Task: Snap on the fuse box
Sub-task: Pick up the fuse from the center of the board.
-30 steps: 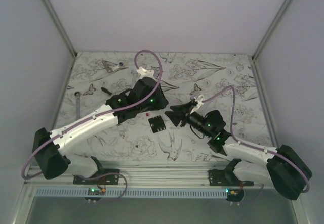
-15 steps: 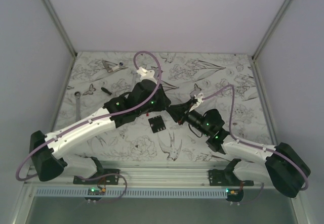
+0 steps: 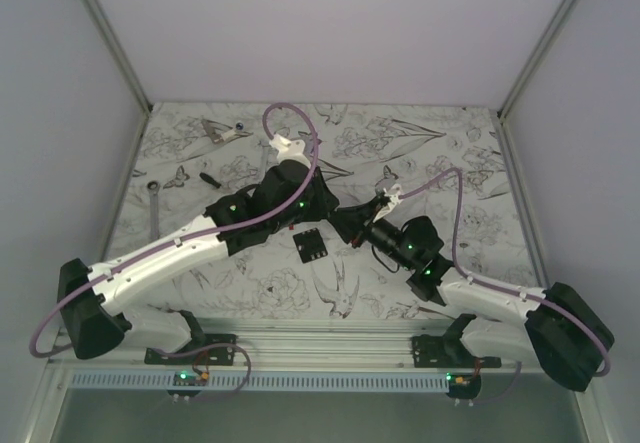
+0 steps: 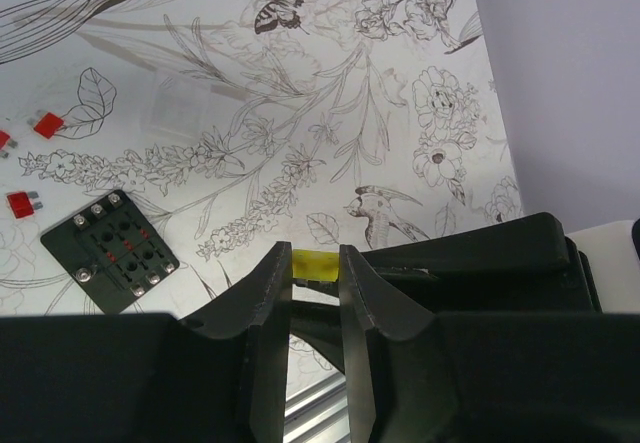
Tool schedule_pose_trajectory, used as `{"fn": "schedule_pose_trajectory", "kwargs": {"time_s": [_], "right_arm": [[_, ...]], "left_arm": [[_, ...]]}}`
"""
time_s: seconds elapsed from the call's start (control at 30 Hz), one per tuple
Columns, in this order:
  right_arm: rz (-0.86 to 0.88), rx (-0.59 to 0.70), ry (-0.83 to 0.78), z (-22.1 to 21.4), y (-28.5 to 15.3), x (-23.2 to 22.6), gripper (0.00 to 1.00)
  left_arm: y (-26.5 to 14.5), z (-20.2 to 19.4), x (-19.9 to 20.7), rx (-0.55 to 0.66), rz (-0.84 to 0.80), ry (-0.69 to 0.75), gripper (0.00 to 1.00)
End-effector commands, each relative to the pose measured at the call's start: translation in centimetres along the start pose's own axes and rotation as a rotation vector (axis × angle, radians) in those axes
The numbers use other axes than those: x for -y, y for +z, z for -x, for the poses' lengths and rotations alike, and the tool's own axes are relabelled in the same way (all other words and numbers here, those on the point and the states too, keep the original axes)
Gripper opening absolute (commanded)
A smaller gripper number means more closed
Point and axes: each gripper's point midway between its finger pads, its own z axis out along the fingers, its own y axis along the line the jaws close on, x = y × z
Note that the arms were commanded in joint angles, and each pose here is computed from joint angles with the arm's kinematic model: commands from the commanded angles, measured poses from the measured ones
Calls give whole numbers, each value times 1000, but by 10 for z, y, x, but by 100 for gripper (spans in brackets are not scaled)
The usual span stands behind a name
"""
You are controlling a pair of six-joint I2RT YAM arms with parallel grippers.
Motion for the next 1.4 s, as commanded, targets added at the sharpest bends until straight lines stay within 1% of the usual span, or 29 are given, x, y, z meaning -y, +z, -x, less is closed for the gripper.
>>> {"fn": "schedule_pose_trajectory", "kwargs": {"time_s": [0.0, 0.1, 0.27, 0.5, 0.7, 0.77, 0.83, 1.0, 1.03, 1.1, 1.23, 1.3, 1.37], "right_arm": [[39, 73, -5, 27, 5, -14, 29], [42, 76, -4, 28, 4, -16, 31], [20, 101, 1, 34, 5, -13, 31], [4, 131, 15, 41, 7, -11, 27], [13, 136, 11, 46, 9, -14, 27], [5, 133, 10, 45, 9, -13, 25], [-4, 128, 10, 43, 9, -11, 20], [-20, 122, 10, 39, 8, -7, 1], [-21, 122, 9, 39, 8, -7, 0], [-23, 120, 2, 38, 8, -6, 0], [-8, 100, -40, 34, 7, -7, 0], [13, 75, -78, 30, 7, -9, 0], [51, 51, -117, 28, 7, -14, 0]], "left_arm": [[-5, 7, 1, 42, -2, 0, 16], [-5, 8, 0, 46, -1, 1, 16], [-5, 4, 3, 32, -12, -1, 16], [-4, 3, 5, 34, -18, 3, 15], [-2, 3, 6, 37, -20, 1, 16], [-3, 3, 7, 37, -23, 1, 16], [-3, 4, 8, 39, -26, 1, 15], [-2, 2, 8, 31, -29, 2, 16], [-2, 1, 8, 29, -31, 3, 17], [-3, 1, 8, 27, -33, 8, 21], [-5, -3, 4, 16, -40, 65, 32], [-19, 3, 8, 23, -89, 104, 39], [-27, 1, 10, 3, -136, 156, 45]]}}
